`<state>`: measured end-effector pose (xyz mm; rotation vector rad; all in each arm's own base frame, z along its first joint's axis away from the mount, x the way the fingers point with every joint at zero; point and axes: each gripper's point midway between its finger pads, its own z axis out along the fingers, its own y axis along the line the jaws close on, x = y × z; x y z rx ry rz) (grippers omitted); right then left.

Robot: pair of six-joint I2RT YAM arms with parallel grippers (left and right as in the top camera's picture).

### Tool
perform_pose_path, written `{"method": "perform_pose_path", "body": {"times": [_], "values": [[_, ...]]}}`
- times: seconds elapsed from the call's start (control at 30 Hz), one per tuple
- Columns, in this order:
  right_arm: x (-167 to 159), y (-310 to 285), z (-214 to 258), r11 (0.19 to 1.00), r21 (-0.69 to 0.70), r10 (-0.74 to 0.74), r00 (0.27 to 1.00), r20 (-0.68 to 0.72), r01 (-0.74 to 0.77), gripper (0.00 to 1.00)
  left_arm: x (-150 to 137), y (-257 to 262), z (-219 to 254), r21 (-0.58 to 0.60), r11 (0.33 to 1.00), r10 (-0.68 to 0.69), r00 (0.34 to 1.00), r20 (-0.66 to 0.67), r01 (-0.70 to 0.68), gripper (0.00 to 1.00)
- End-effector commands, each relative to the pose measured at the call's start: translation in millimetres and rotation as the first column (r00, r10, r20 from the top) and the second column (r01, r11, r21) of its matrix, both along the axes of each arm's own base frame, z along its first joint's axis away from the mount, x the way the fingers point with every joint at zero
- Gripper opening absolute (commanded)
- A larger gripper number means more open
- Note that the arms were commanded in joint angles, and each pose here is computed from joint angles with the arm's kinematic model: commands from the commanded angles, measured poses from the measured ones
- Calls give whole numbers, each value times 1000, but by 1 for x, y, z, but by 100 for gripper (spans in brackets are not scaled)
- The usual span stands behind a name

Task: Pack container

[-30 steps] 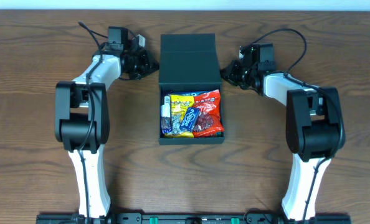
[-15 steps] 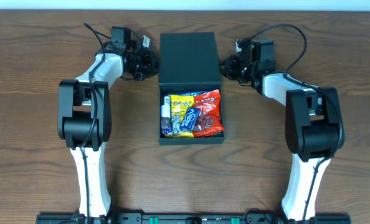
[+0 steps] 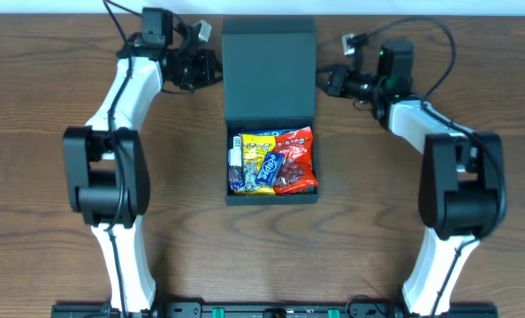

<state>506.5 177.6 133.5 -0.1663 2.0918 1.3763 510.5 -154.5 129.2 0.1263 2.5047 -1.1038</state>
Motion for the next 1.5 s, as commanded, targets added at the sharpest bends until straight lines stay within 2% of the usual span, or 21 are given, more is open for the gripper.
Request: {"method": "perform_pose_path", "body": {"times": [0.0, 0.1, 0.23, 0.37, 0.63, 0.83, 0.93, 1.17, 1.3, 1.47], "values": [[-20, 10, 43, 990, 27, 135, 981, 139, -140, 2, -5, -2, 58, 19, 997, -72, 982, 174, 70, 6], [-31, 14, 52, 977, 50, 197, 967, 159, -207, 1, -16, -1, 81, 48, 994, -109, 967, 230, 101, 6], [-44, 18, 60, 957, 76, 263, 949, 175, -279, 2, -36, 13, 99, 170, 981, -134, 956, 259, 91, 6], [-55, 22, 57, 942, 106, 304, 944, 127, -317, 2, -59, 23, 110, 256, 960, -180, 949, 259, 112, 6], [-70, 23, 41, 934, 138, 331, 944, 5, -329, 1, -89, 25, 109, 292, 937, -259, 943, 209, 192, 6], [-80, 21, 28, 935, 127, 338, 940, -44, -331, 2, -94, 30, 103, 321, 927, -259, 950, 173, 194, 6], [-78, 18, 22, 946, 108, 315, 947, -68, -307, 2, -95, 30, 103, 320, 927, -259, 951, 170, 195, 6], [-53, -9, 9, 989, -43, 137, 987, -89, -141, 2, -93, 44, 101, 362, 928, -145, 982, 119, 93, 6], [-42, -23, 34, 987, -152, 56, 998, 26, -51, 1, -108, 50, 117, 378, 924, -102, 988, 113, 52, 6], [-42, -37, 77, 965, -256, -18, 987, 163, 60, 2, -142, 59, 144, 414, 910, -87, 989, 122, 29, 6]]}}
